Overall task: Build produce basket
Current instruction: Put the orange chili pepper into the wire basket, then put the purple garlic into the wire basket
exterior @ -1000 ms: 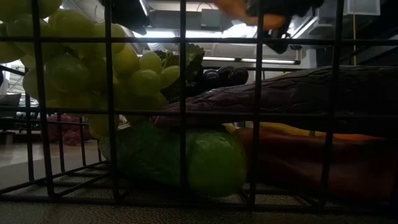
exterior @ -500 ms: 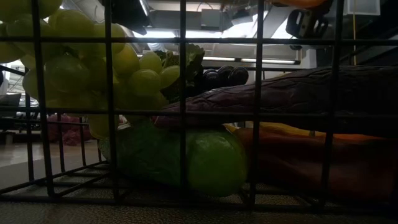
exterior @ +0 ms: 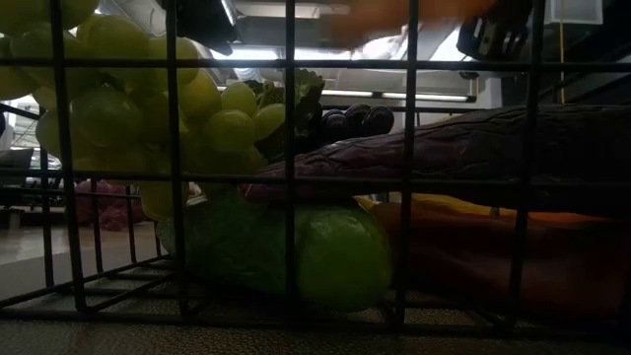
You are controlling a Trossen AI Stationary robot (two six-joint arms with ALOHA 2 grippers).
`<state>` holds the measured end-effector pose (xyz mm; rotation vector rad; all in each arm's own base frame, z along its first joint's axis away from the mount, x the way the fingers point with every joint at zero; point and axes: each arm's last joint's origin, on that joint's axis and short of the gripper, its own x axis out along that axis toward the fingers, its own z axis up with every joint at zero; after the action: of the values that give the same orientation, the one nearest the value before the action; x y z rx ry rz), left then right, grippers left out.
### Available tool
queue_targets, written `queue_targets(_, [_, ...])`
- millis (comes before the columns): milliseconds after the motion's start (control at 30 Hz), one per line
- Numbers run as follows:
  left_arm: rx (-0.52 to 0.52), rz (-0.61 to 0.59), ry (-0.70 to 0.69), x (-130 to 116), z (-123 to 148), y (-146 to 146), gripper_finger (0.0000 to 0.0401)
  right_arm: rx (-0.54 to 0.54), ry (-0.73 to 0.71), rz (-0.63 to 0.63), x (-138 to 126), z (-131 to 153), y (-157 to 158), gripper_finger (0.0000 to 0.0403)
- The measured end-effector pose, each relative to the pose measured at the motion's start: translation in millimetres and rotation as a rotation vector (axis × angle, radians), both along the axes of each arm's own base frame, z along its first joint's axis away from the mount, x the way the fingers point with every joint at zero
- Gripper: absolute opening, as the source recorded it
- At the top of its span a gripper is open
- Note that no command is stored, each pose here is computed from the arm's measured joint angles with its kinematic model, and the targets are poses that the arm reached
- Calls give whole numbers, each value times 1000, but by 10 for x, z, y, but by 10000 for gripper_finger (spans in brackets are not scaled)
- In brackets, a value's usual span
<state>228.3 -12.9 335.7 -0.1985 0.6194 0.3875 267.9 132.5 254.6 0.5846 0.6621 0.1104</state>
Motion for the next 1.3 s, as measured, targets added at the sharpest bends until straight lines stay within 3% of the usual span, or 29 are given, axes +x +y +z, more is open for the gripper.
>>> queue_targets(267, [0, 0, 0, 0, 0, 0, 167, -14, -5, -11, 3, -1, -8, 168])
queue_targets(600, [0, 0, 0, 0, 0, -1, 167, -26, -3, -219, 115, -10, -300, 165])
queue_targets(967, [-5, 4, -2, 0, 0, -1, 167, -53, 105, -137, 78, 34, -884, 165])
queue_targets(1300, [-7, 6, -7, 3, 3, 0, 167, 18, -11, -77, -202, 399, -1202, 165])
